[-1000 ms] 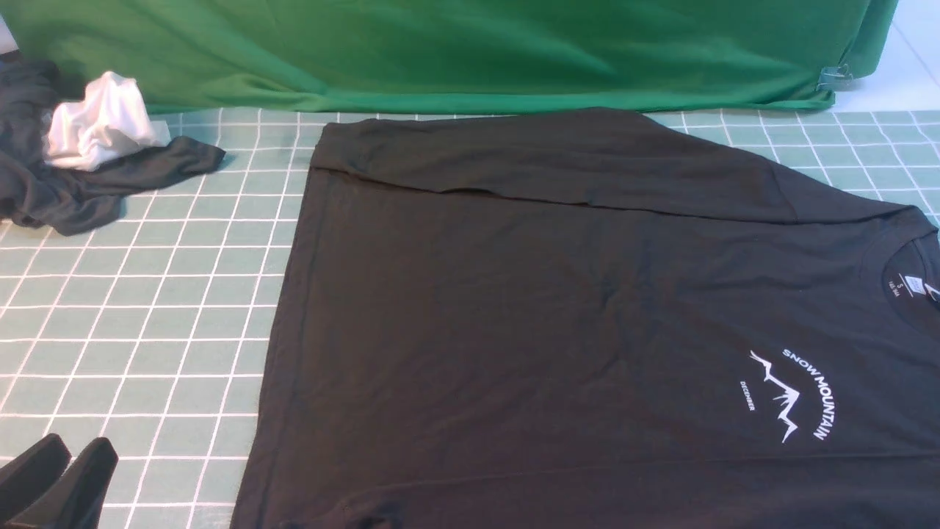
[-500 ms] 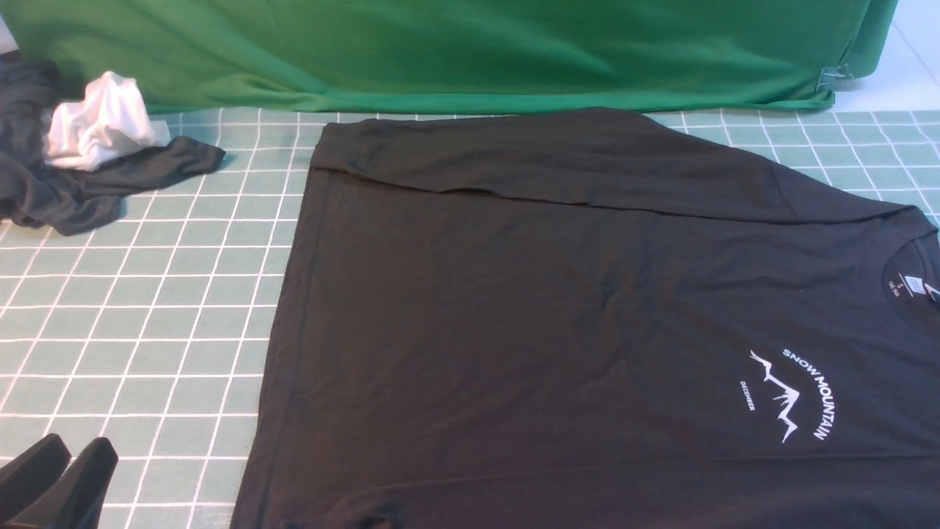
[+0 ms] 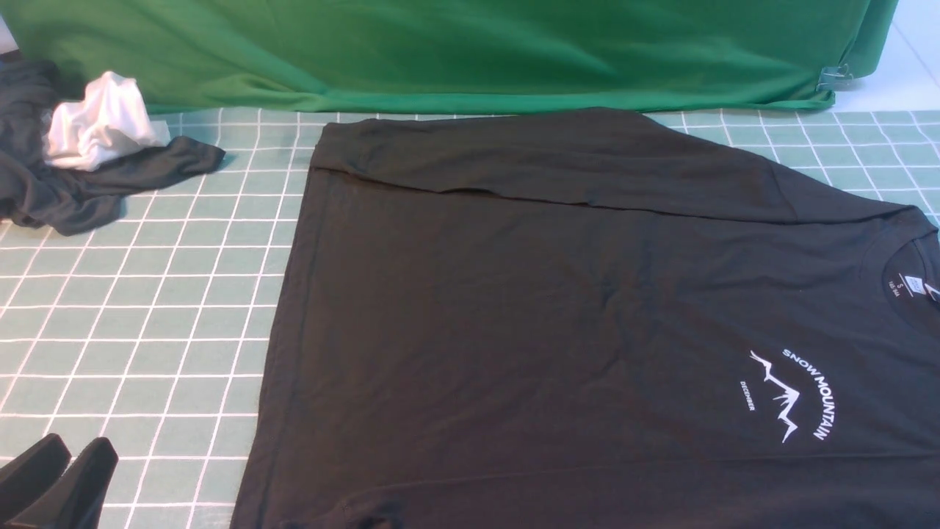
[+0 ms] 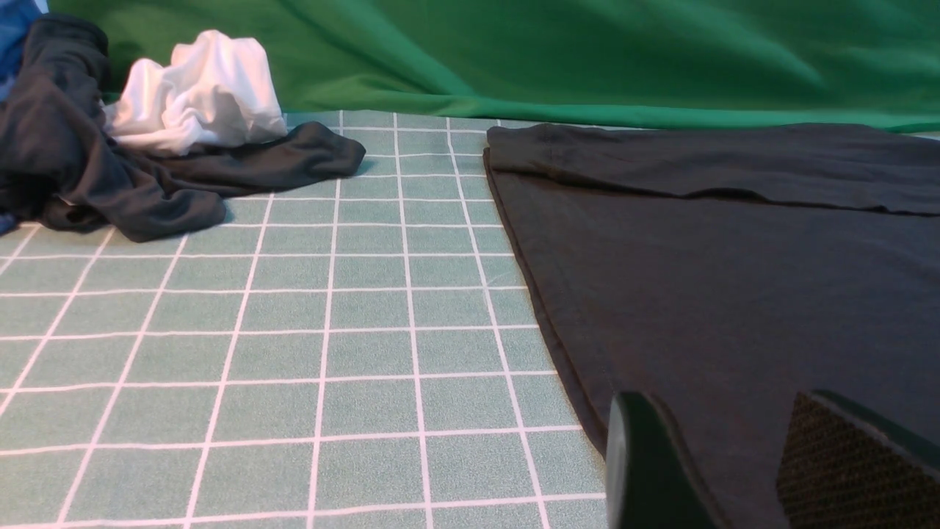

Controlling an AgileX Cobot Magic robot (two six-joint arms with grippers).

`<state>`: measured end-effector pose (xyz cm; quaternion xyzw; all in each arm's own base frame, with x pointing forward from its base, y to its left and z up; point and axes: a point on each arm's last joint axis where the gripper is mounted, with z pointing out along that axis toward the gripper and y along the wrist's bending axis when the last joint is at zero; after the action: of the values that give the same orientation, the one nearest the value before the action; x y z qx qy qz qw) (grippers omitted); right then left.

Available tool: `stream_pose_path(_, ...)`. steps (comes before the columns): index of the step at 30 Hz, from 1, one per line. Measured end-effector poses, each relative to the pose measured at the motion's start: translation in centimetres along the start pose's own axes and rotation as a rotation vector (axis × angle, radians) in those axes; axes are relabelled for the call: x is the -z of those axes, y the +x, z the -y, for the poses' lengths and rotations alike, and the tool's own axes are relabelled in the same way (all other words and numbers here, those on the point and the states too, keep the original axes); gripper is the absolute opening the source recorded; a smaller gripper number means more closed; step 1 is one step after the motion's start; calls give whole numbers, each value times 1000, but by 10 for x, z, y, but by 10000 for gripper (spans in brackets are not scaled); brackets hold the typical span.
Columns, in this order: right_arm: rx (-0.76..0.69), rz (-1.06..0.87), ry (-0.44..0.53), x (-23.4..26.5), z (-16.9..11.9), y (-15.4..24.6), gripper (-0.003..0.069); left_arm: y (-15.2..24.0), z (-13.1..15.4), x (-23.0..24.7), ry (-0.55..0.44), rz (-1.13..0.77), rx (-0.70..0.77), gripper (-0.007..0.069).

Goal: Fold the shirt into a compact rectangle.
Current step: 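Grasp the left edge of the dark T-shirt lying flat on the table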

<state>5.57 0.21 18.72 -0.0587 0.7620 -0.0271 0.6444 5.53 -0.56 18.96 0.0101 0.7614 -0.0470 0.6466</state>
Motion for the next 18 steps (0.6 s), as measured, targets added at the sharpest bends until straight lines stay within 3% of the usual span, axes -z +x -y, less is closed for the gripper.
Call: stream_pose_path(18,0,0,0,0,0,0,241,0,-1,0,-16,2,-64,238)
